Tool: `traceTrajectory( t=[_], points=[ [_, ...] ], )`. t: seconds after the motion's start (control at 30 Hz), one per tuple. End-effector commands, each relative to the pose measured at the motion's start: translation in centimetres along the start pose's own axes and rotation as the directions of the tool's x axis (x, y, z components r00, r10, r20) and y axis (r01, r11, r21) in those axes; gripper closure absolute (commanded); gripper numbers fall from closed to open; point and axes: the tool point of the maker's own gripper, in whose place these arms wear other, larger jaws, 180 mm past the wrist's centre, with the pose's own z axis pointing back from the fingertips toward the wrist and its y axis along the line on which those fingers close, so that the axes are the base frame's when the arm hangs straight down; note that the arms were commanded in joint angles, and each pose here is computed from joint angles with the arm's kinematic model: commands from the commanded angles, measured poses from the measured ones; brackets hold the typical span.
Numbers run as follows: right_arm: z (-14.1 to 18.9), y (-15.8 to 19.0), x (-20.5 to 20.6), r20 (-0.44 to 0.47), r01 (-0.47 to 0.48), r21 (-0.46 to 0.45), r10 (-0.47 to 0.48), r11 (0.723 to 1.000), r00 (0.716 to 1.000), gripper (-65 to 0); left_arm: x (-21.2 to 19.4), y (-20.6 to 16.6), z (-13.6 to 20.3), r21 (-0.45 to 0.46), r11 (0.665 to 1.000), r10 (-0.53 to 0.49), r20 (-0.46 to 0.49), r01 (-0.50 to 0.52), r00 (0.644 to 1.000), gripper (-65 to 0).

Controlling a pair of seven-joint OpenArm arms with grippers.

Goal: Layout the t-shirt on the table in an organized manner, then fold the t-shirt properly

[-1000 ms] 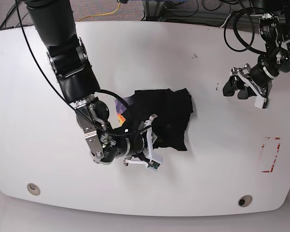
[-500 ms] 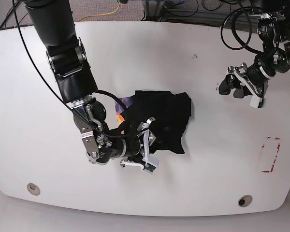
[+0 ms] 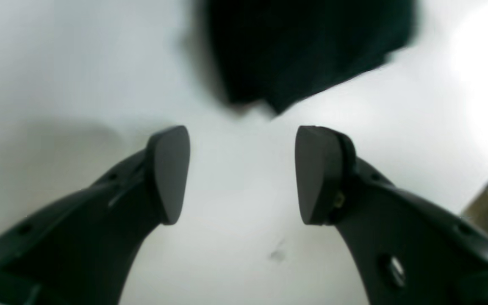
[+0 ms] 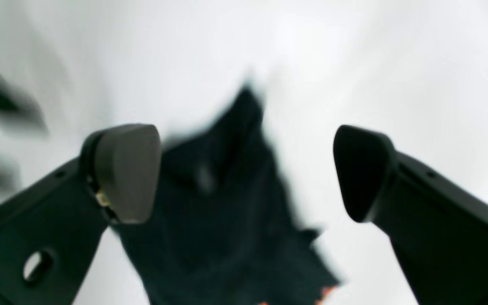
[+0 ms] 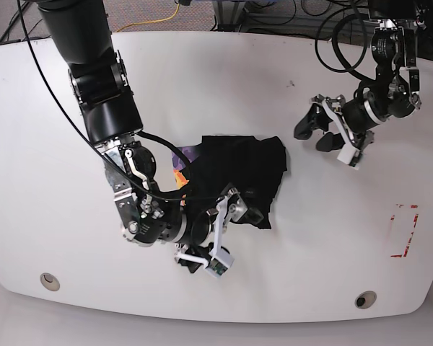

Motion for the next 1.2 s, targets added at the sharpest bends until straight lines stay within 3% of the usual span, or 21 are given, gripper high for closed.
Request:
traceTrajectory(
  t=[0.0,0.23,0.33,0.47,0.57,0.67,0.87,1.17],
  points=[
    [1.7,-0.3,2.8,0.086,-0.041,-0.029,0.044,0.999,0.995,-62.0,3.0,-1.3,0.0,-0.034,0.997,-0.06,0.074,0.063,0.995,-37.2],
    [3.2,-2.1,-0.8,0.037,-0.01,-0.071,0.013,0.997,0.999,-60.2,6.6,-3.2,-1.6,-0.086,0.991,-0.092,0.152,0.106,0.984,-37.2],
    [3.4,-2.1,-2.6,0.016,0.007,-0.073,-0.006,0.997,1.0,-52.5,7.7,-3.4,-2.1,-0.095,0.99,-0.083,0.18,0.101,0.98,-37.2],
    [3.1,-1.9,-4.2,0.043,0.052,-0.064,-0.049,0.997,0.998,-36.8,8.8,-3.6,-3.6,-0.119,0.992,-0.025,0.207,0.051,0.978,-37.2],
    [2.7,-2.5,-5.6,0.049,0.096,-0.068,-0.093,0.993,0.994,-31.1,9.1,-3.5,-5.2,-0.145,0.989,0.034,0.208,-0.003,0.978,-37.2],
    [2.2,-3.2,-6.8,0.051,0.139,-0.073,-0.136,0.988,0.989,-30.9,9.1,-3.1,-6.7,-0.162,0.985,0.087,0.193,-0.055,0.977,-37.2],
    [1.0,-4.2,-9.2,0.066,0.216,-0.071,-0.212,0.974,0.975,-30.9,7.9,-1.6,-9.7,-0.107,0.99,0.112,0.152,-0.096,0.982,-37.2],
    [-0.1,-5.1,-13.3,0.071,0.281,-0.047,-0.277,0.959,0.958,-30.1,2.3,2.3,-13.5,0.002,0.994,0.112,-0.03,-0.112,0.993,-37.2]
  ],
)
